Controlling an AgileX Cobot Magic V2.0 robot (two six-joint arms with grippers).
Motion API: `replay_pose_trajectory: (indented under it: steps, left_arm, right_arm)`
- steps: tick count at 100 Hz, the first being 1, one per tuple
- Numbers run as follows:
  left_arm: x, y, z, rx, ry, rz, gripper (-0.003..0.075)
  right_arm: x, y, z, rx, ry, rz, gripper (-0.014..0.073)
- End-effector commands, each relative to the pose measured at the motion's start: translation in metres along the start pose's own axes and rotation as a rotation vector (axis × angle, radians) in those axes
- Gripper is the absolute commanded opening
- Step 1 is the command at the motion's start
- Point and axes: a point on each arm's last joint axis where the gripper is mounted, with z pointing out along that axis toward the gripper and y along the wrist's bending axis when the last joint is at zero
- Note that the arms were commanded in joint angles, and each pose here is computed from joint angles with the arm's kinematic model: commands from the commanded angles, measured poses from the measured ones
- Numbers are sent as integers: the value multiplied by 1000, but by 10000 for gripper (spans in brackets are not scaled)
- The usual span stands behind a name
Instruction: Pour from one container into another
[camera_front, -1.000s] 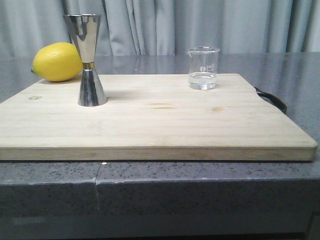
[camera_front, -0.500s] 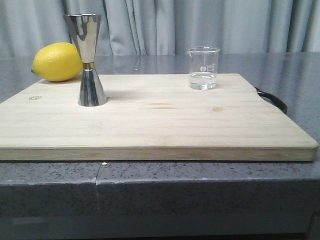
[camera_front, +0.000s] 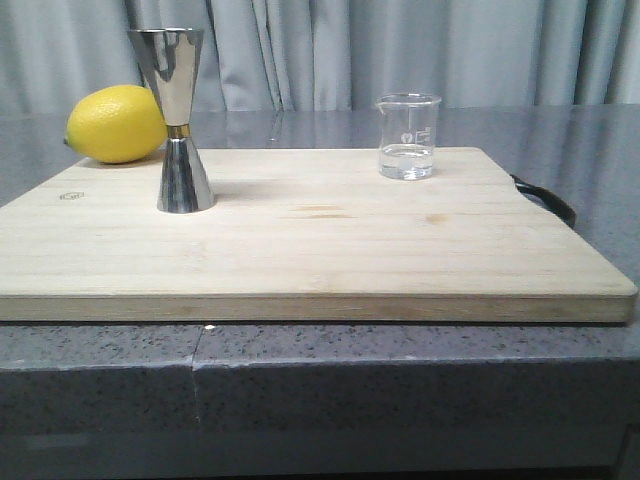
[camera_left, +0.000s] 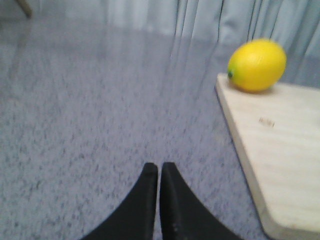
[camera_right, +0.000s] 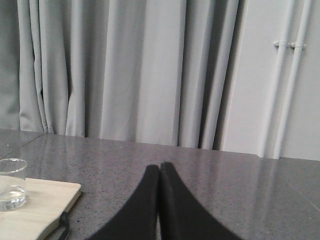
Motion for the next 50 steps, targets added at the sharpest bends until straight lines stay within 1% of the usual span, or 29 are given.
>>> replay_pose_trajectory:
  steps: [1,15,50]
  left_arm:
    - [2,0,0,25,-83,18,-20]
    - [-2,-1,-1,29,-133,109,-20]
    - [-1,-1,-1,28,-121,103,-19]
  right_arm:
    - [-11,0,-2,-18,-55,-21,-57]
    - [-11,0,-2,-16,-53,-21,-57]
    - [-11,0,-2,-16,-53,-21,-57]
